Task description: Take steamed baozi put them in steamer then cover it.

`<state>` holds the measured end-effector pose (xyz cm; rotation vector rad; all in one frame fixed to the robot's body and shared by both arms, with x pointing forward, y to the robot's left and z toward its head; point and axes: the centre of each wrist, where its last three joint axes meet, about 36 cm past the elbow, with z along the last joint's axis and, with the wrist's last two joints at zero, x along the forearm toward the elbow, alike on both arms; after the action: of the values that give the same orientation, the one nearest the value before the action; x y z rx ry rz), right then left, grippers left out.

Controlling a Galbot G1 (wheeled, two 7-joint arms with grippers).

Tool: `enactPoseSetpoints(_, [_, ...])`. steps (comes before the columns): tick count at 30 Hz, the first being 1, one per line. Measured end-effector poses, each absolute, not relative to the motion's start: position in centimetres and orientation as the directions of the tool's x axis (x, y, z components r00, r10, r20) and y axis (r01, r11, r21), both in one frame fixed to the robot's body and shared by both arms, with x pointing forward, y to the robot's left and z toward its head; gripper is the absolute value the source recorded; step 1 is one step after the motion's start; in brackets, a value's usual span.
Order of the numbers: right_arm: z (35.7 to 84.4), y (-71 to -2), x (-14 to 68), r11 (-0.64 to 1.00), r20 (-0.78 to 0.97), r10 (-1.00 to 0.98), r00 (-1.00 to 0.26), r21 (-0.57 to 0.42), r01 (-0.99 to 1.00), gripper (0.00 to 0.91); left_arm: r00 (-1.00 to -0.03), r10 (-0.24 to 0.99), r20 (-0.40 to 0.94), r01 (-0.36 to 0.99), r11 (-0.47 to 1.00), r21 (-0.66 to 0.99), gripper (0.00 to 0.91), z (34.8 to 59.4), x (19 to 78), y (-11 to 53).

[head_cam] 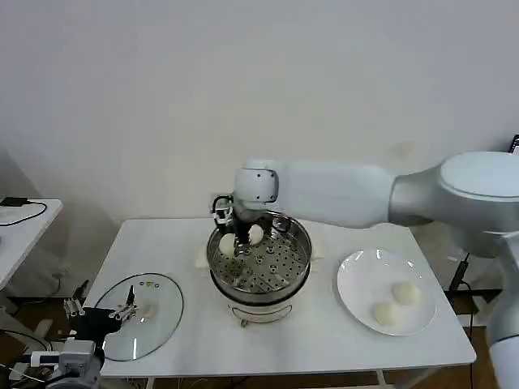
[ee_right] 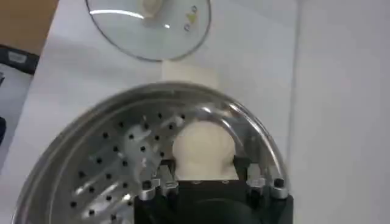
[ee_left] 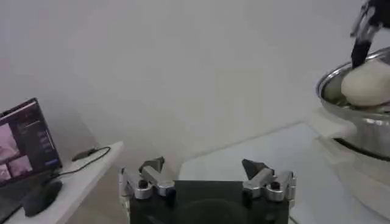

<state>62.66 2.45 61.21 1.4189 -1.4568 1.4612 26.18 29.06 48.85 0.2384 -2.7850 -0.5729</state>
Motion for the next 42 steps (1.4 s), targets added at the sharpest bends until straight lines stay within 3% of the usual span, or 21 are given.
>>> enactPoseSetpoints(24, [58.3, 4.9, 62.6, -0.190, 0.954, -0.188, -0.233, -0.268, -0.944, 0.655, -0.946, -0.212, 0.246, -0.101, 0.912, 0.397, 0.907, 48.8, 26.2, 28.8])
enactPoseSetpoints(25, [58.3, 4.9, 62.6, -0.190, 0.955, -0.186, -0.233, -0.268, -0.944, 0.665, -0.946, -0.212, 0.246, -0.102, 0.913, 0.396, 0.907, 48.8, 26.2, 28.8])
enactPoseSetpoints(27, [58.2, 4.8, 62.6, -0.189, 0.955, -0.183, -0.232, -0.266, -0.945, 0.897, -0.946, -0.212, 0.245, -0.102, 0.913, 0.396, 0.907, 48.8, 26.2, 28.8])
enactPoseSetpoints(42, [60.3, 3.1, 61.9, -0.181, 0.951, -0.184, -0.249, -0.282, -0.942, 0.907, -0.947, -0.204, 0.248, -0.095, 0.916, 0.390, 0.907, 48.9, 26.2, 28.5])
